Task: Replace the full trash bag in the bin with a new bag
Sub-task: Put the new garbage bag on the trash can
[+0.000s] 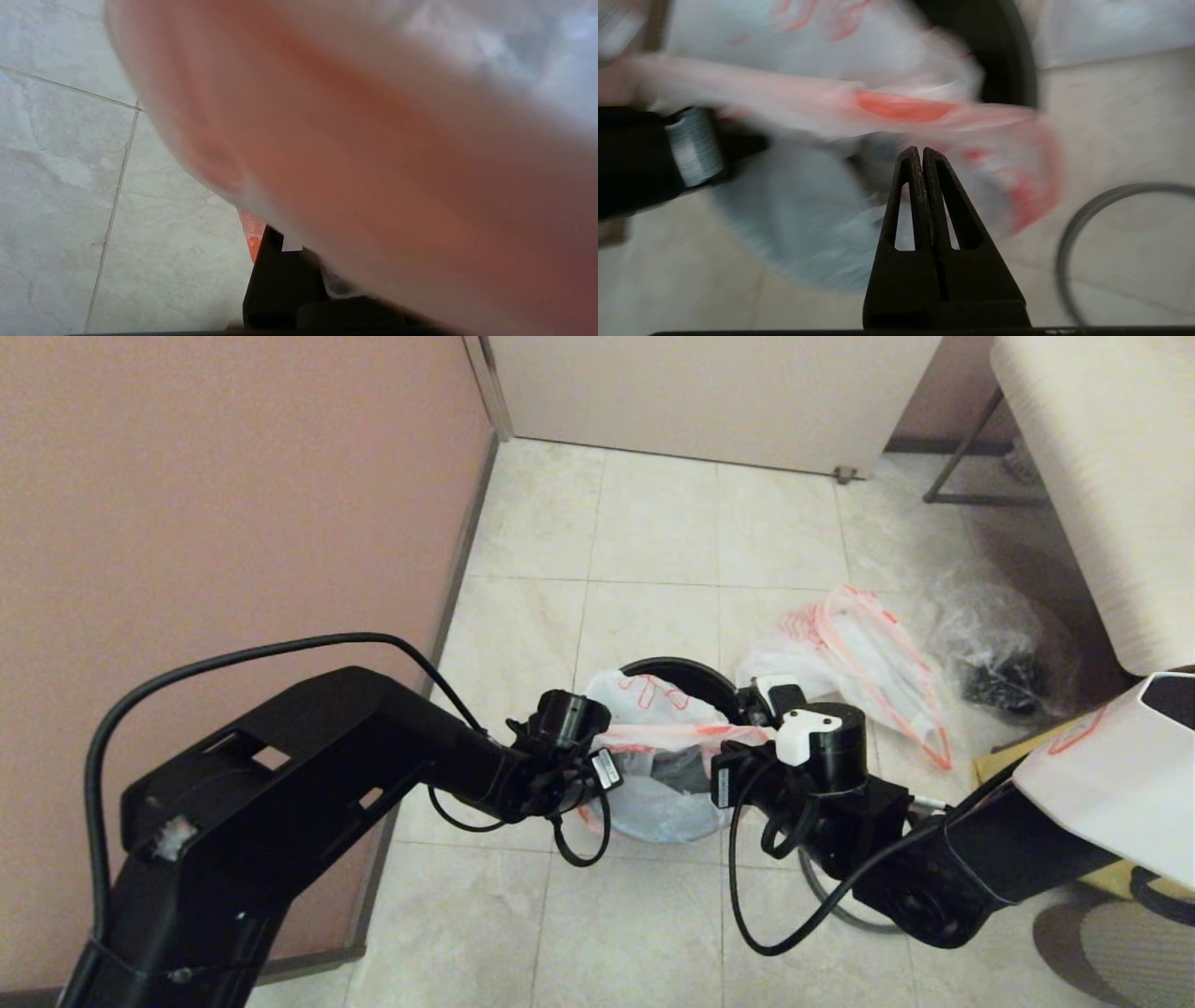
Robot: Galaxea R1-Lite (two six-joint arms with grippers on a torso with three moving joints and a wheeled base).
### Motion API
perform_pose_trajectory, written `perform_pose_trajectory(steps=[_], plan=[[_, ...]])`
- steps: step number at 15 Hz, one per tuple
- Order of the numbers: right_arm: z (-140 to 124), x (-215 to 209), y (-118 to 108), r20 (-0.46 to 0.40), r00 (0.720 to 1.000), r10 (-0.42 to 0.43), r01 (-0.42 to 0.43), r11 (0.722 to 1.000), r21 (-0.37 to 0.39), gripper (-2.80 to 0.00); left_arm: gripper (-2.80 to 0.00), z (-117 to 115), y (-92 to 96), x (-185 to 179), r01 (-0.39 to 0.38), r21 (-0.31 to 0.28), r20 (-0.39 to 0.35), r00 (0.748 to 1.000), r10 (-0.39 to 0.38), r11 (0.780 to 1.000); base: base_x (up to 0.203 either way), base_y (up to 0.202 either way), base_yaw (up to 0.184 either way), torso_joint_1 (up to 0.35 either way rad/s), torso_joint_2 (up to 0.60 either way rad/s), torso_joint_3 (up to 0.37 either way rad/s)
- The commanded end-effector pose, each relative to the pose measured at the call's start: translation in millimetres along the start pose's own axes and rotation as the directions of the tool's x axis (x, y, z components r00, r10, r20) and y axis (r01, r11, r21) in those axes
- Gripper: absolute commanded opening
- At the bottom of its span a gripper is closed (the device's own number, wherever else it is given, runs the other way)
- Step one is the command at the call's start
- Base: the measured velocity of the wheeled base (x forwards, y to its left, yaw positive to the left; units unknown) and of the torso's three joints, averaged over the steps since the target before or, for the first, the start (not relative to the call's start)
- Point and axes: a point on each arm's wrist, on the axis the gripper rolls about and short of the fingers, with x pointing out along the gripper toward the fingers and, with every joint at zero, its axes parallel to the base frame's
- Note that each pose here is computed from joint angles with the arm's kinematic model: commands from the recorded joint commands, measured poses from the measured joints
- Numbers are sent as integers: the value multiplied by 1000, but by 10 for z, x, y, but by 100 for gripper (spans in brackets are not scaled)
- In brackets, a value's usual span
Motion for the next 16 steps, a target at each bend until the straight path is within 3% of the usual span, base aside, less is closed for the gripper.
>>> perform_pose_trajectory(steps=[1,3,6,9,16], plan=[[2,-110,51,-2,1000,20,-20,1000,-1,-280,-280,6,-2,-4,0,-6,4,1000,0,1000,0,0,0,0,0,0],[-46,-198,102,-13,999,40,-41,999,-7,-280,-280,5,-4,-6,1,-5,3,1000,-1,1000,0,0,0,0,0,0],[-389,-83,157,-94,994,47,-51,998,-38,-280,-280,13,-13,-20,3,-7,5,1000,-3,1000,0,0,0,0,0,0],[-546,217,139,-72,995,65,-67,997,-26,-280,-280,20,-7,-32,2,-8,6,1000,-2,1000,0,0,0,0,0,0],[-192,703,-76,59,998,32,-29,999,-46,-280,-280,5,-4,-32,3,-7,0,1000,-3,1000,0,0,0,0,0,0]])
